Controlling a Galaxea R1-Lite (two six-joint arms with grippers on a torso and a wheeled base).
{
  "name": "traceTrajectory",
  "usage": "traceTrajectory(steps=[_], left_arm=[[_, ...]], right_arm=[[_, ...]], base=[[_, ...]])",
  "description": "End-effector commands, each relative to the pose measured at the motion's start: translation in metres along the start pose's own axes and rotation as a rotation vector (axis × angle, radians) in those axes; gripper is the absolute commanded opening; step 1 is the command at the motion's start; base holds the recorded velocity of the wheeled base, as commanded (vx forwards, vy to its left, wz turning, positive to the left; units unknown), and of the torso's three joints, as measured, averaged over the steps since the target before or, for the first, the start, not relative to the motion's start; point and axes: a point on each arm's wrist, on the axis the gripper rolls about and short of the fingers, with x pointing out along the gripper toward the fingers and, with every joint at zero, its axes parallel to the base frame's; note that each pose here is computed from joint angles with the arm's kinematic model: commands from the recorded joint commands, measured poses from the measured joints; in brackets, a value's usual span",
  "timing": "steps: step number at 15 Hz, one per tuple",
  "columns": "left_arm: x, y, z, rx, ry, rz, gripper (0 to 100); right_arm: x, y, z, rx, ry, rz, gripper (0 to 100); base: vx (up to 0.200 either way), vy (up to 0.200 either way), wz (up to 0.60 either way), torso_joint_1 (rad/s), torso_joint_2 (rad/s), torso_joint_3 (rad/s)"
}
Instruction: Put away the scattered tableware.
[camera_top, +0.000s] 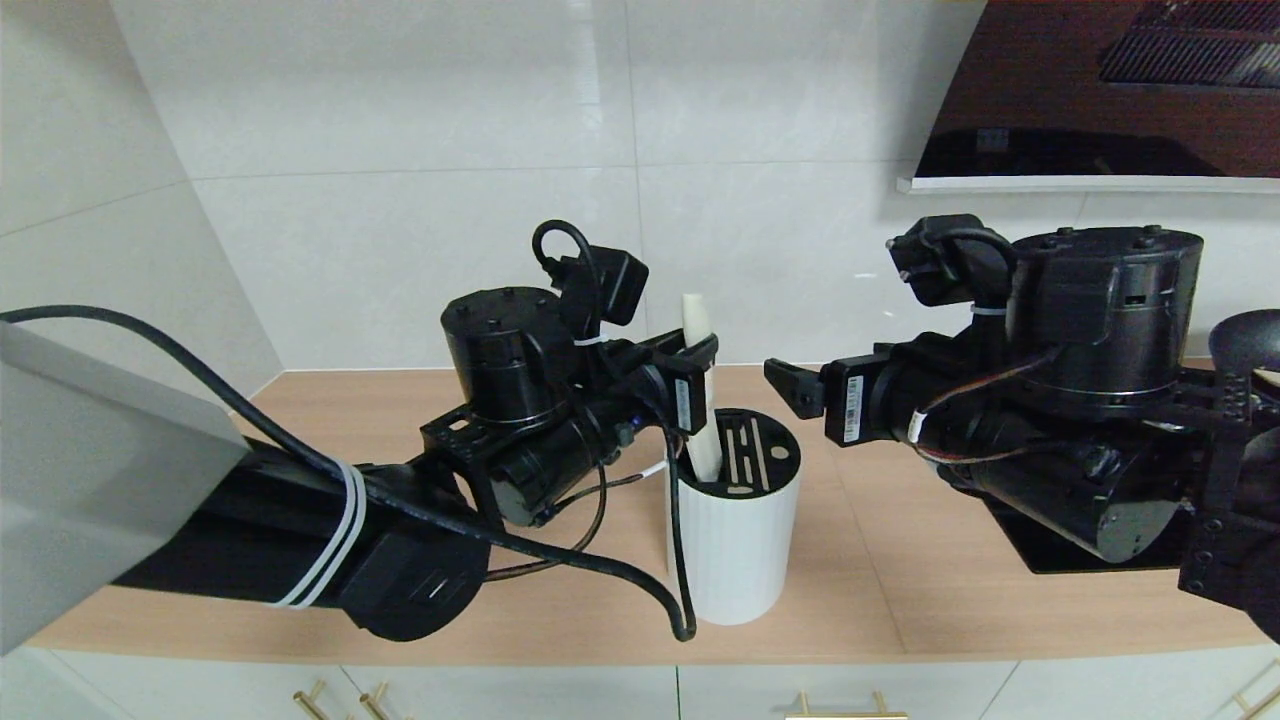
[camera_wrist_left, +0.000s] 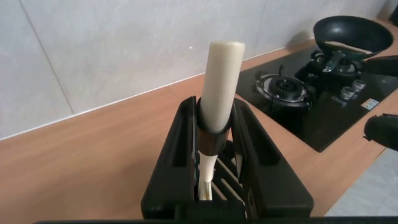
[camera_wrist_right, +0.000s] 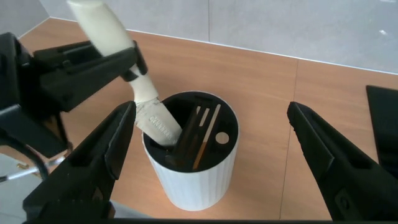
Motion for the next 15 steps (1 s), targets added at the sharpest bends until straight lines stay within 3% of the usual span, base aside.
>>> traceTrajectory(steps=[1, 4, 8, 15], left_arm=[[-0.009, -0.006, 0.014, -0.002, -0.041, -0.015, 0], [-0.014, -0.011, 0.017, -0.003, -0.047, -0.030, 0], [-0.011, -0.011, 0.008, -0.002, -0.018, -0.032, 0], [0.004, -0.010, -0.022, 0.002, 0.059, -0.026, 0]], right_arm=[[0.000, 0.000, 0.000, 0.001, -0.001, 0.002, 100], [0.000, 0.000, 0.000, 0.000, 0.000, 0.000, 100], [0.000, 0.000, -0.001, 0.000, 0.001, 0.000, 100], [0.001, 0.001, -0.001, -0.002, 0.004, 0.001, 100]], base=[[0.000, 0.000, 0.00, 0.000, 0.00, 0.000], [0.000, 0.000, 0.00, 0.000, 0.00, 0.000], [0.000, 0.000, 0.00, 0.000, 0.00, 0.000], [0.000, 0.000, 0.00, 0.000, 0.00, 0.000]])
